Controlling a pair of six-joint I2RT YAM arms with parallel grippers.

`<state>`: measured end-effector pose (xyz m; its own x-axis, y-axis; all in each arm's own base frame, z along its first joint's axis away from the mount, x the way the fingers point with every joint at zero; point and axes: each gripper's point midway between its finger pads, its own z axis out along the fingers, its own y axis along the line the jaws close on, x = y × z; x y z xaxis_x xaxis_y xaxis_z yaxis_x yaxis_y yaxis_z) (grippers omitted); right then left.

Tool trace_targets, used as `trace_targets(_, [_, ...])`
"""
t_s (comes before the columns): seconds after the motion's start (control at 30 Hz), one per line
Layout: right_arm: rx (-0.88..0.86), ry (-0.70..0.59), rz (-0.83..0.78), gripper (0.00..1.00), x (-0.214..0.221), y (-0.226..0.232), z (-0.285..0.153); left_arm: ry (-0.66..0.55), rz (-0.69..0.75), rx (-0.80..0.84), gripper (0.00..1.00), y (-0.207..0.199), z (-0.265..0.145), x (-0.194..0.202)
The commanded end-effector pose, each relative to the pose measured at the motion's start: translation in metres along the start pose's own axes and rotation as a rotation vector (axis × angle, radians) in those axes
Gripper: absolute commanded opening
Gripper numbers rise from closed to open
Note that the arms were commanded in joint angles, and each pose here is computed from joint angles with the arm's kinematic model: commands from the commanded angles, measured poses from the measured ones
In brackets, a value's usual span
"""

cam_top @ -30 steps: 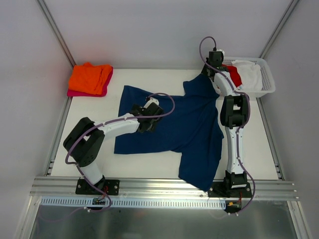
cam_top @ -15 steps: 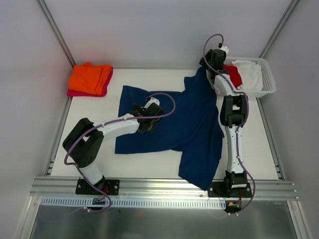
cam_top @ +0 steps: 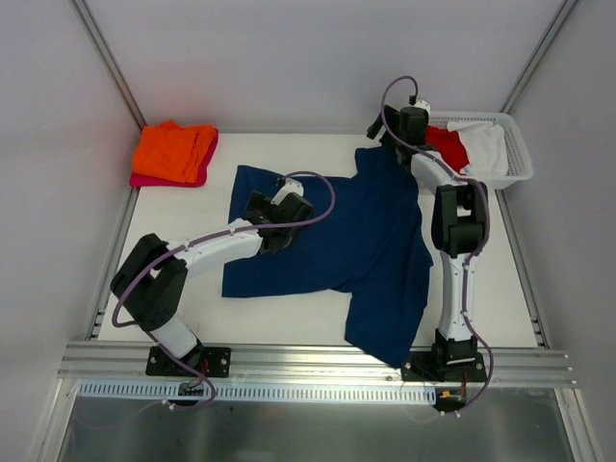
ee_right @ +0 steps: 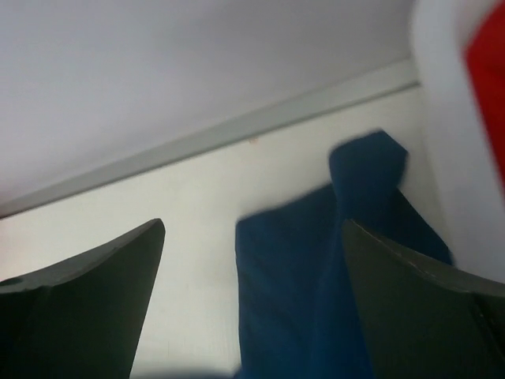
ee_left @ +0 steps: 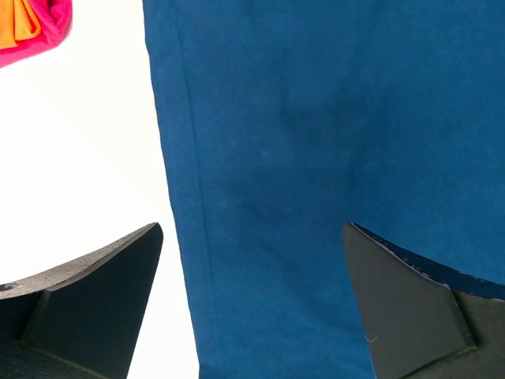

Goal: Fold and stack the t-shirts
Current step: Flatten out the tshirt

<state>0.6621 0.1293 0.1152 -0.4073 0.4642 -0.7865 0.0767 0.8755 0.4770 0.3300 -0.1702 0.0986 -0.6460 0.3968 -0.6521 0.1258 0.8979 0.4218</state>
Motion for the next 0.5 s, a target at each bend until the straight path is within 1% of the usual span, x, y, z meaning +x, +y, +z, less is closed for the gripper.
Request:
trace_targets(0.0, [0.071,-0.1,-0.05,1.0,-0.076,-0.003,-0.076,-0.079,-0.098,-0.015,0.99,0.028,-0.004,-0.034])
trace_targets(0.03, [0.068,-0.11,-0.067,1.0,-0.093,0.01,-0.11,-0.075,-0.158,-0.017,0.99,0.044,0.002,-0.034])
trace_targets(0.07, [0.09,-0.098,-0.107,1.0,-0.093,0.01,-0.128,-0.076,-0.189,0.04,0.99,0.041,0.004,-0.035])
trace_targets(0.1, [0.121,-0.052,-0.127,0.99,-0.076,0.005,-0.142,-0.097,-0.228,0.06,0.99,0.044,0.007,-0.041])
trace_targets(0.13, [0.153,-0.068,-0.132,1.0,-0.087,0.007,-0.176,-0.099,-0.25,0.058,0.99,0.055,0.013,-0.04])
trace_targets(0.17, [0.166,-0.057,-0.137,1.0,-0.082,0.005,-0.191,-0.111,-0.257,0.081,0.99,0.055,0.016,-0.043])
trace_targets(0.2, [0.177,-0.046,-0.129,1.0,-0.075,0.004,-0.205,-0.124,-0.259,0.087,0.99,0.057,0.018,-0.045])
trace_targets(0.23, [0.22,0.02,-0.129,1.0,-0.043,-0.016,-0.214,-0.154,-0.265,0.094,0.99,0.057,0.023,-0.048])
trace_targets(0.27, [0.207,-0.01,-0.116,0.99,-0.048,-0.013,-0.239,-0.164,-0.265,0.085,0.99,0.064,0.029,-0.05])
trace_targets(0.3, [0.211,0.0,-0.095,1.0,-0.038,-0.016,-0.249,-0.164,-0.273,0.113,0.99,0.062,0.033,-0.051])
trace_targets(0.33, [0.241,0.057,-0.092,1.0,-0.009,-0.035,-0.258,-0.155,-0.28,0.129,0.99,0.059,0.039,-0.051])
trace_targets(0.37, [0.208,0.047,-0.085,0.99,-0.009,-0.03,-0.275,-0.146,-0.289,0.138,0.99,0.06,0.044,-0.051])
trace_targets(0.4, [0.205,0.062,-0.085,0.99,0.0,-0.032,-0.283,-0.137,-0.285,0.153,0.99,0.055,0.049,-0.053])
trace_targets(0.43, [0.226,0.111,-0.098,1.0,0.022,-0.044,-0.291,-0.134,-0.275,0.168,0.99,0.051,0.051,-0.054])
trace_targets(0.47, [0.213,0.093,-0.109,0.99,0.021,-0.041,-0.303,-0.133,-0.272,0.177,0.99,0.049,0.053,-0.055])
